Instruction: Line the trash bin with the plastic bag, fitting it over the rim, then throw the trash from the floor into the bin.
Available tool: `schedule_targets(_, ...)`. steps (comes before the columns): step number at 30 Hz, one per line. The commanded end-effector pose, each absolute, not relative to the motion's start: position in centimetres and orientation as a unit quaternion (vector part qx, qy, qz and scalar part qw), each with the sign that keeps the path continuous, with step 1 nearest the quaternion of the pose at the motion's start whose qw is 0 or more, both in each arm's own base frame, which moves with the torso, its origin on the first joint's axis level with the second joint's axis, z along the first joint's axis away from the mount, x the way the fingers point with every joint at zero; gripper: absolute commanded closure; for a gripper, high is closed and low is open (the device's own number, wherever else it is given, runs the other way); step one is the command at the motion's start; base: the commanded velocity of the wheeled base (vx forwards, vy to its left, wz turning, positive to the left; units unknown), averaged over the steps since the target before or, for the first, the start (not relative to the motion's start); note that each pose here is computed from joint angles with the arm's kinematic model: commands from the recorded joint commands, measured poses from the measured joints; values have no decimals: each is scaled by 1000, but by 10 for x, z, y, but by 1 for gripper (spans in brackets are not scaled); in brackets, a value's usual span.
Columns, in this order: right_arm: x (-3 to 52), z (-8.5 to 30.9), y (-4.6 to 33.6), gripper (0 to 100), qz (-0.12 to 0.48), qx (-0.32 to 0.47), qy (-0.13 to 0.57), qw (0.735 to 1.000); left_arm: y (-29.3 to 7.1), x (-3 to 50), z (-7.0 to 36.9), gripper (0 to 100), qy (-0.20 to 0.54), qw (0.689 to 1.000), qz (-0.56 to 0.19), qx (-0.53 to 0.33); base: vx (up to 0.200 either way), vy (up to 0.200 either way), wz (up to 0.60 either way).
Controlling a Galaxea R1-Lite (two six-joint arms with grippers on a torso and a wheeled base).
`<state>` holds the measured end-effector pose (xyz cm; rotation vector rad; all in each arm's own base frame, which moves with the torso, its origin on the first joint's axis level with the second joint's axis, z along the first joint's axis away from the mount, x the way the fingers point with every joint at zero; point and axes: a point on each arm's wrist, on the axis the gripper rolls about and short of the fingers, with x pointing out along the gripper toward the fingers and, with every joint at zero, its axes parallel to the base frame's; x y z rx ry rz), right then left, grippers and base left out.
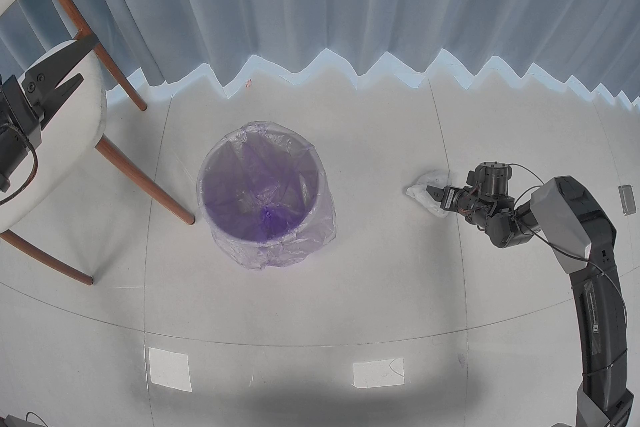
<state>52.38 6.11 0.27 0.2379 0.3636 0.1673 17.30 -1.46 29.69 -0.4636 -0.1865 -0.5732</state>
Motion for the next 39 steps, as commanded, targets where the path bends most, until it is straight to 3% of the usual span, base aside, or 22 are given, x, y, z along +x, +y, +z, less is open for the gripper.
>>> schedule_targets(1, 529, -29, 64, 0, 85, 117, 182, 973, -15, 176, 294, 0, -83, 928, -282, -227, 0, 0, 0)
schedule_targets(7, 531, -32, 64, 0, 86, 118, 173, 974, -15, 177, 293, 0, -82, 928, -283, -227, 0, 0, 0)
schedule_targets(8, 532, -32, 65, 100, 87, 119, 168, 975, -15, 177, 294, 0, -82, 928, -283, -227, 0, 0, 0)
schedule_targets(21, 533, -21, 65, 100, 93, 123, 123, 980, -15, 175, 295, 0, -85, 928, -285, -226, 0, 0, 0)
schedule_targets(39, 455, 48, 62, 100, 124, 135, 112, 977, -17, 172, 296, 0, -88, 926, -290, -225, 0, 0, 0)
